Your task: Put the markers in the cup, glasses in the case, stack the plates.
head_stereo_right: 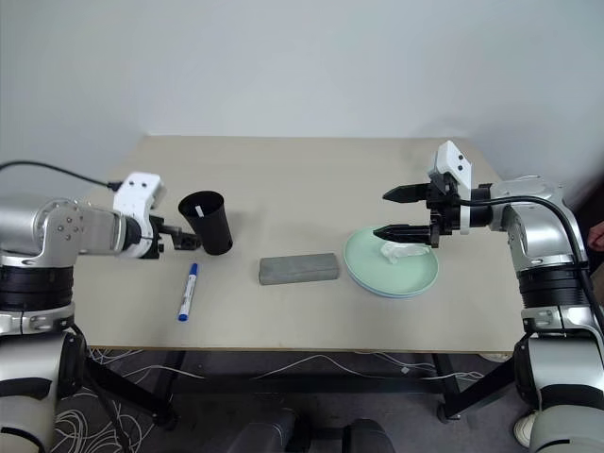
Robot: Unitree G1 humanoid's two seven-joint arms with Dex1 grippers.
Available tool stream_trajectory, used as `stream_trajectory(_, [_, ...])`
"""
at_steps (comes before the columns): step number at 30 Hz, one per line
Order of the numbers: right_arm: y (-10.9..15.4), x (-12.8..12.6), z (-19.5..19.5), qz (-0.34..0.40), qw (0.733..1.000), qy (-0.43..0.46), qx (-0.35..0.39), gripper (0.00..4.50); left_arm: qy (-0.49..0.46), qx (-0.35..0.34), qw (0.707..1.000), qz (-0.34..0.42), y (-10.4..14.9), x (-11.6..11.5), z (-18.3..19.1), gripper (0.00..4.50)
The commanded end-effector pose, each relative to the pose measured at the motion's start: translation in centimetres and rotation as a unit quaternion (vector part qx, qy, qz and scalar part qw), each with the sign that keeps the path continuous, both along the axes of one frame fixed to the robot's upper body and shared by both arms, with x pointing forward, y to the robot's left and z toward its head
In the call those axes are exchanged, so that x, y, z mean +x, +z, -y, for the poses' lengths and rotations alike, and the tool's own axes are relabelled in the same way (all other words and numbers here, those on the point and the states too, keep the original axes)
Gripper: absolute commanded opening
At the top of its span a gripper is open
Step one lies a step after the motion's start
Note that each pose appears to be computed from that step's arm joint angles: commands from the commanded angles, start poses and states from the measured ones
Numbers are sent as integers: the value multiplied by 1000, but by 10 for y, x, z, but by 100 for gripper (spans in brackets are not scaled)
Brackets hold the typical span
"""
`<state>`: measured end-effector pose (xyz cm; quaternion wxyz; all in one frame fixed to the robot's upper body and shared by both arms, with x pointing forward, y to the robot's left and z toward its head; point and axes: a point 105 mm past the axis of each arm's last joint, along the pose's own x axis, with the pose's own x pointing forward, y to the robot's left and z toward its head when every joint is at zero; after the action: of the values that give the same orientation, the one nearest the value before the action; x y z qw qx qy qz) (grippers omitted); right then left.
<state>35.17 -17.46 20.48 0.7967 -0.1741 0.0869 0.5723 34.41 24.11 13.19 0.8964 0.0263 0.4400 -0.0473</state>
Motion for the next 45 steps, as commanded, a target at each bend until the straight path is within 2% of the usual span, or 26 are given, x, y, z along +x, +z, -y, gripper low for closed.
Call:
stream_trajectory(1, [8, -3, -4, 22, 1000, 8, -2, 450, 17, 6, 1000, -17, -5, -3, -5, 448])
stream_trajectory(12, [3, -6, -7, 16, 1000, 12, -3, 450, 51, -1, 997, -66, -25, -13, -6, 448])
stream_trajectory(24, [2, -7, -12, 17, 1000, 16, 1, 450, 59, 17, 994, -89, -32, -16, -2, 448])
stream_trajectory(34, [1, -6, -12, 18, 1000, 11, 0, 450, 40, -24, 997, -61, -8, 1, 20, 448])
stream_trajectory(45, [0, -6, -15, 20, 1000, 11, 2, 450, 61, -18, 992, -108, -39, -5, 27, 448])
